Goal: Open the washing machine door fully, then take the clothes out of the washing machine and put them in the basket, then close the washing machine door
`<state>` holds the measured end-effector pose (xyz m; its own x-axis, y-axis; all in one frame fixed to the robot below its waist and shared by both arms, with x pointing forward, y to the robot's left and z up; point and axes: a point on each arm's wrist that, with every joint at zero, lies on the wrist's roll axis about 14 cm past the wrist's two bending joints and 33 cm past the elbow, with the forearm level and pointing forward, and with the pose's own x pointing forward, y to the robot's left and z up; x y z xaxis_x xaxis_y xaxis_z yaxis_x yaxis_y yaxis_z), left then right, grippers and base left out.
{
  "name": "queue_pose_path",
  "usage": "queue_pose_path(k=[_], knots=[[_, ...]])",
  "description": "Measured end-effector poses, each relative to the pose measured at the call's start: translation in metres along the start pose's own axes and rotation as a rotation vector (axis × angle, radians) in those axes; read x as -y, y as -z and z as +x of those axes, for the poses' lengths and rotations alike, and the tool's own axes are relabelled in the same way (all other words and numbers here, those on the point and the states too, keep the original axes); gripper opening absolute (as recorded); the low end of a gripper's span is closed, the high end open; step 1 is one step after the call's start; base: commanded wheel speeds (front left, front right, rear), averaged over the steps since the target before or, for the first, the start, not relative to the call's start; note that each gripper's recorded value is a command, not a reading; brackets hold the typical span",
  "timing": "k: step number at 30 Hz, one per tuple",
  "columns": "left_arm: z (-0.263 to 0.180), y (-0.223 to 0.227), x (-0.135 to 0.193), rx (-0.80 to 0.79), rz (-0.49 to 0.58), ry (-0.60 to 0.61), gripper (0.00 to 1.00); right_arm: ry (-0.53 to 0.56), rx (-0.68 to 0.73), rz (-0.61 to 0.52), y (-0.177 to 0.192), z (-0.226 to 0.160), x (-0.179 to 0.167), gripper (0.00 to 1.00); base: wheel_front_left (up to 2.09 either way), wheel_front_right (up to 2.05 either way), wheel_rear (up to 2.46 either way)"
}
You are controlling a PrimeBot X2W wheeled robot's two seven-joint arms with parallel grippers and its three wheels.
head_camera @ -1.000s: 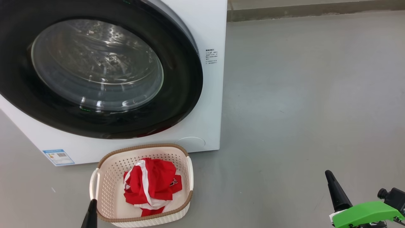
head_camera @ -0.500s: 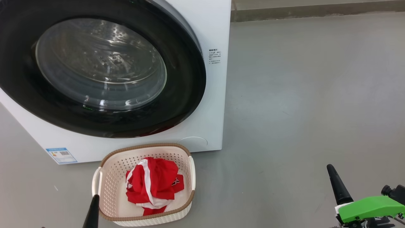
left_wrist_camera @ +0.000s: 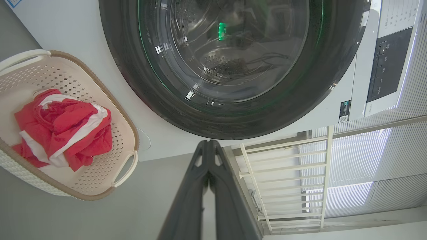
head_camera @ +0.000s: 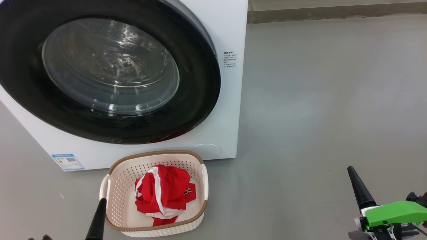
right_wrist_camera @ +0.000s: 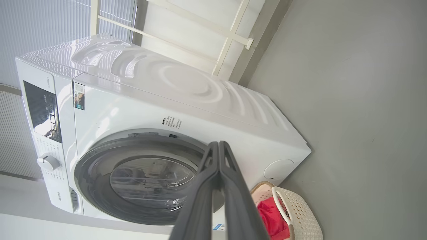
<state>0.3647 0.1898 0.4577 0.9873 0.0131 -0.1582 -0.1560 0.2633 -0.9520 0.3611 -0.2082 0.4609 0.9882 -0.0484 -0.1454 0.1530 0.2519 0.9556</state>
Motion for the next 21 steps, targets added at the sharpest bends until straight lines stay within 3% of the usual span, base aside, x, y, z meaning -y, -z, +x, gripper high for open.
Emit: queue_pose_path(k=[21], knots=[[0.006, -0.003, 0.018, -0.017, -0.227, 0.059, 0.0, -0.046, -0.011, 0.211, -0.002, 0.007, -0.014, 0.0, 0.0, 0.0, 0.0]])
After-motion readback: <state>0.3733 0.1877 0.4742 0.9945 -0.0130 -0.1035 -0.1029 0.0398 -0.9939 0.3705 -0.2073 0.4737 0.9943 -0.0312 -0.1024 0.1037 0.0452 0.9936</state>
